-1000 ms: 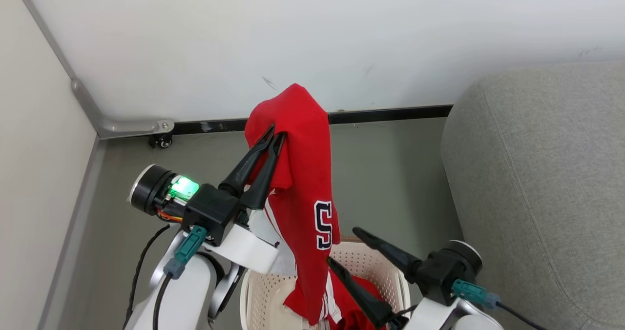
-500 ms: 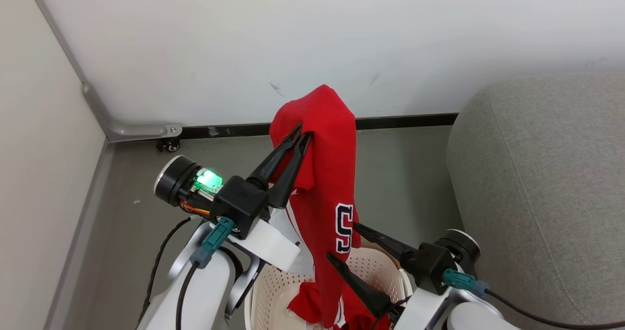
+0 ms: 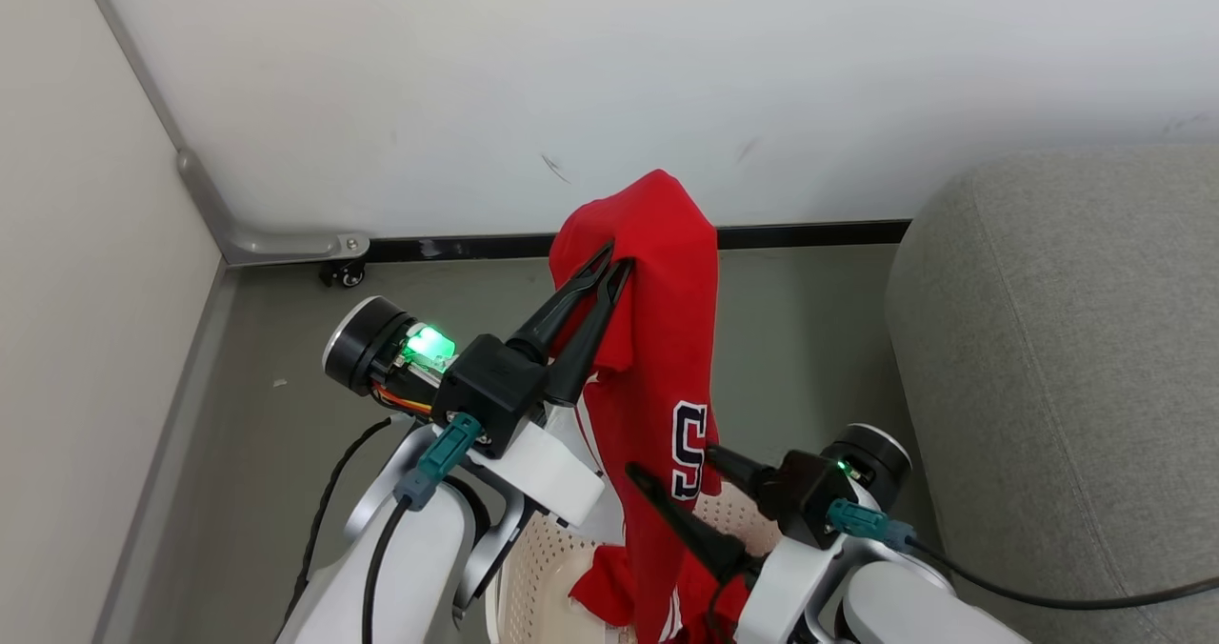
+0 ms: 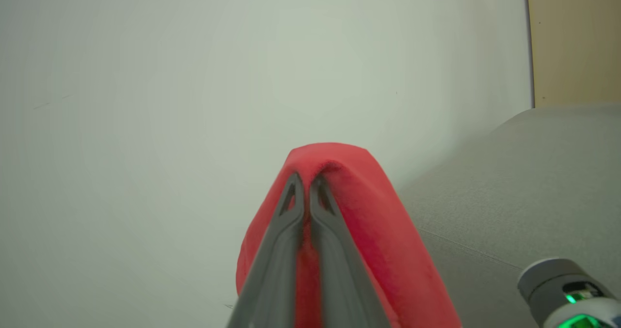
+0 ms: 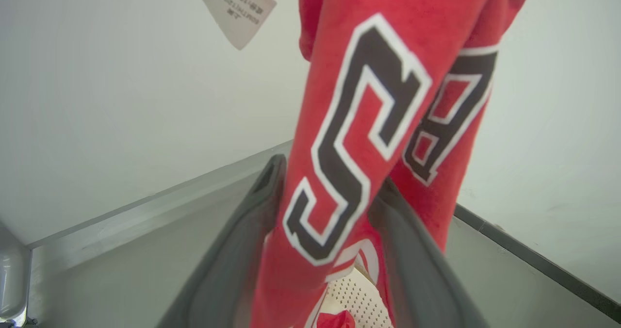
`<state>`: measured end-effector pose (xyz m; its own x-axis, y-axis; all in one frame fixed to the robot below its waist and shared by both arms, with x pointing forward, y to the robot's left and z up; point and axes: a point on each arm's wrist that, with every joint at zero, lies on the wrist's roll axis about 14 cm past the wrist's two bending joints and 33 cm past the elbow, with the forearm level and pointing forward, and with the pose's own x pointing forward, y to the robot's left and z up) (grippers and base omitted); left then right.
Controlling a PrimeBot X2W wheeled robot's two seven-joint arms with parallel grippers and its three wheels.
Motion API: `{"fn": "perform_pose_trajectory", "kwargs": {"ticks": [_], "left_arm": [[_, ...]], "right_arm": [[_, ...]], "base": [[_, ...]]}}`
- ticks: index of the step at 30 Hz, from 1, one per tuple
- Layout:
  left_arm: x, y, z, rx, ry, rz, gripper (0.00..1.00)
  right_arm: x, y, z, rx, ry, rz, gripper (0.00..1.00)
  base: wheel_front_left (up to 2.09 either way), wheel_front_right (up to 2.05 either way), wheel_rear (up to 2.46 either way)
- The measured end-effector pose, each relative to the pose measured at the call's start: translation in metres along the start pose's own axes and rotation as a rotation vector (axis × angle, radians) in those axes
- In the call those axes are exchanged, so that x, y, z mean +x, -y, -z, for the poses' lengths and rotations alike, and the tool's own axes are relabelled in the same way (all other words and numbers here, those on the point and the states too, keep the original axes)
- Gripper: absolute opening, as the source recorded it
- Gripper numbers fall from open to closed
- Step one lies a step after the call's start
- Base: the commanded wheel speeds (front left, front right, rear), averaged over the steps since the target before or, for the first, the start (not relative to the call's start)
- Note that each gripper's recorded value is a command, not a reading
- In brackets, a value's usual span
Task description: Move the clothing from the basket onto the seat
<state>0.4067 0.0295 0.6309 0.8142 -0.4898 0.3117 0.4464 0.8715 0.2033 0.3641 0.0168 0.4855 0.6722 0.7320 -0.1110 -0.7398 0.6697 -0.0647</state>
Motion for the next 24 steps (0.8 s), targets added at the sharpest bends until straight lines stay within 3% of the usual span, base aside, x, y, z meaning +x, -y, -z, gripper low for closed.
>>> {"fn": "perform_pose_trajectory", "kwargs": {"ticks": [4, 5, 9, 17, 24], "left_arm": [[0.0, -0.001, 0.003, -0.018, -0.011, -0.005, 0.0], [0.0, -0.002, 0.004, -0.019, -0.013, -0.007, 0.0], [0.0, -0.005, 0.01, -0.029, -0.029, -0.022, 0.0], [-0.007, -0.027, 0.036, -0.055, -0.105, -0.11, 0.0], [-0.021, -0.034, 0.069, -0.116, -0.195, -0.158, 0.0]], "right_arm": [[0.004, 0.001, -0.002, -0.027, 0.007, -0.004, 0.05], [0.005, 0.001, -0.002, -0.035, 0.009, -0.007, 0.0], [0.007, -0.001, -0.003, -0.048, 0.017, -0.016, 0.0], [0.003, 0.011, -0.01, 0.035, 0.057, 0.034, 0.0], [-0.015, 0.04, -0.021, 0.134, 0.12, 0.14, 0.0]], "base": [[0.0, 0.0, 0.0], [0.0, 0.0, 0.0], [0.0, 0.0, 0.0], [0.0, 0.0, 0.0], [0.0, 0.0, 0.0]]}}
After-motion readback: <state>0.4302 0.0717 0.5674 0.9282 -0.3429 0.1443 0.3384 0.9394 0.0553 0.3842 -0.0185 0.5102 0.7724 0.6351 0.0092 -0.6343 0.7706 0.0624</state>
